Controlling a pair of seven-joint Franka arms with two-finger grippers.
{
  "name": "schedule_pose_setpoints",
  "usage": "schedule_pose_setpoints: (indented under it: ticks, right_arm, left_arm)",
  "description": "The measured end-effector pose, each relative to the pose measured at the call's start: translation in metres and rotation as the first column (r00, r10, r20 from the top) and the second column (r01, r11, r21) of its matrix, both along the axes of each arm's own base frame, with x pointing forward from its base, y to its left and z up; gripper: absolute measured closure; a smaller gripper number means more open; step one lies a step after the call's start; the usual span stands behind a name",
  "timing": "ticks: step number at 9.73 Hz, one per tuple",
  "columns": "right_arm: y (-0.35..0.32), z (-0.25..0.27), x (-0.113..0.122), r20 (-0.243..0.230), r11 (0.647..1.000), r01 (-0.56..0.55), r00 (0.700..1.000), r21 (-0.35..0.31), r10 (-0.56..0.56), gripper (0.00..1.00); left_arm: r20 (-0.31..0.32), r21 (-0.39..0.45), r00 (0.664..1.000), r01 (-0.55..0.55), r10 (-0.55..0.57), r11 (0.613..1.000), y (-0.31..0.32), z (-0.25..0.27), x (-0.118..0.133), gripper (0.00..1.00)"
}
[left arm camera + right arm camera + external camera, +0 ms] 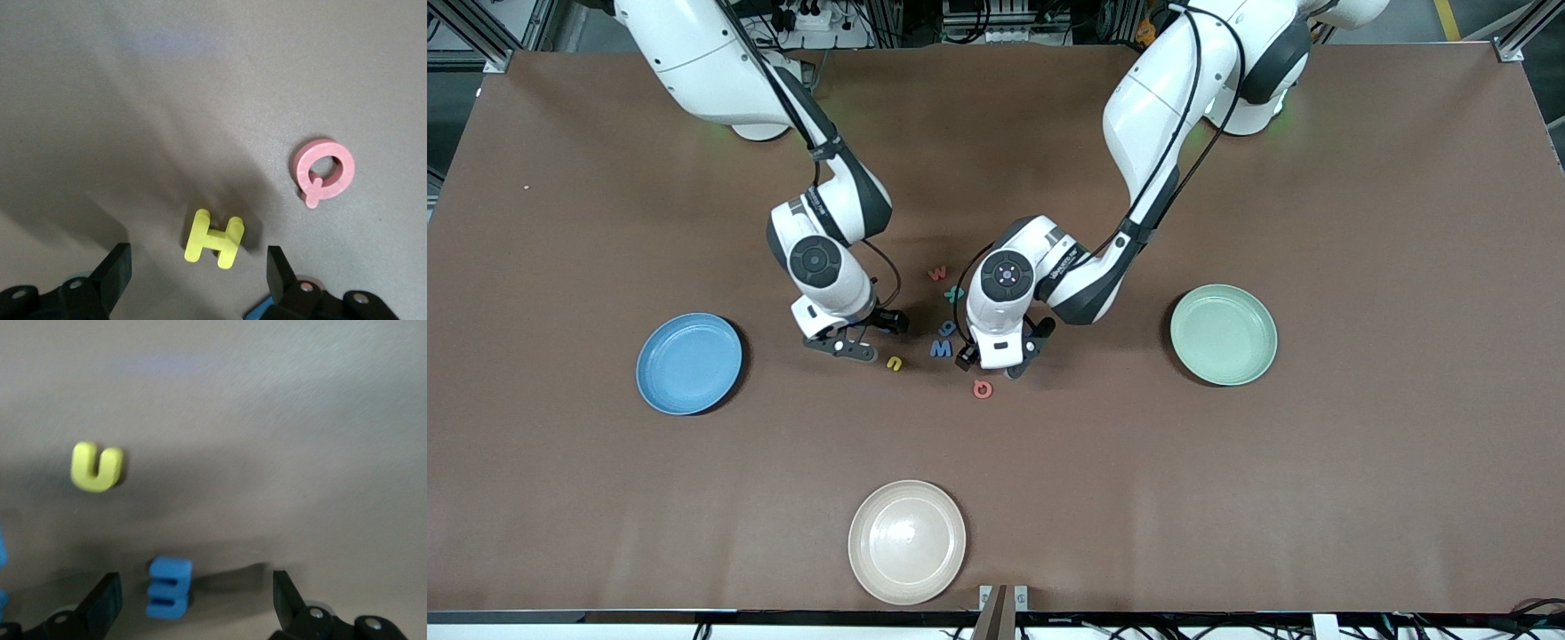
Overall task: Sort upper and lower case letters into plates
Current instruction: 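Grasp the yellow H with the left gripper while the right gripper grasps the E, then place the H on the green plate while the right gripper drops the E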
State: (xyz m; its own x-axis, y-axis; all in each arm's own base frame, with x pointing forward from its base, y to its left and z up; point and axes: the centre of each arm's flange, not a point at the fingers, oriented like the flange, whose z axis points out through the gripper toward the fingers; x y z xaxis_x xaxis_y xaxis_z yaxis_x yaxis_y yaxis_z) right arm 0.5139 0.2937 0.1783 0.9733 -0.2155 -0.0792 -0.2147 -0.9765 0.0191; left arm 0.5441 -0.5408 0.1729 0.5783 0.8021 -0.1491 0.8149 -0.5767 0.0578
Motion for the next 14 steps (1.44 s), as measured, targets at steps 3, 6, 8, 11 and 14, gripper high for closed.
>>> schedule_pose_setpoints:
  ticks: [3,6,8,11,14]
  right_arm:
    - [0.0079,0.0014,-0.0041,0.000,1.000,-0.013,1.000,0.007,0.013,0.00]
    - [0.0063,0.0001,-0.0040,0.014,1.000,-0.011,1.000,0.014,0.010,0.00]
    - [0.0033,-0.0041,-0.0069,0.018,1.000,-0.008,1.000,0.015,0.008,0.00]
    - [0.0021,-0.0061,-0.0087,0.015,1.000,-0.008,1.000,0.014,0.008,0.03]
    - [0.0021,-0.0055,-0.0073,0.030,1.000,-0.006,1.000,0.021,0.005,0.29]
  left_arm:
    - [0.000,0.001,1.000,0.002,-0.002,1.000,0.0002,-0.0036,0.0013,0.21]
    - [0.002,-0.001,1.000,0.004,-0.004,1.000,-0.0002,-0.0024,0.0018,0.44]
    - [0.008,-0.006,1.000,0.004,-0.004,1.000,-0.0005,-0.0025,0.0025,0.49]
    - [0.021,-0.016,1.000,0.009,-0.009,1.000,-0.0015,-0.0001,0.0041,0.64]
    - [0.022,-0.016,1.000,0.015,-0.015,1.000,-0.0016,0.0000,0.0041,0.64]
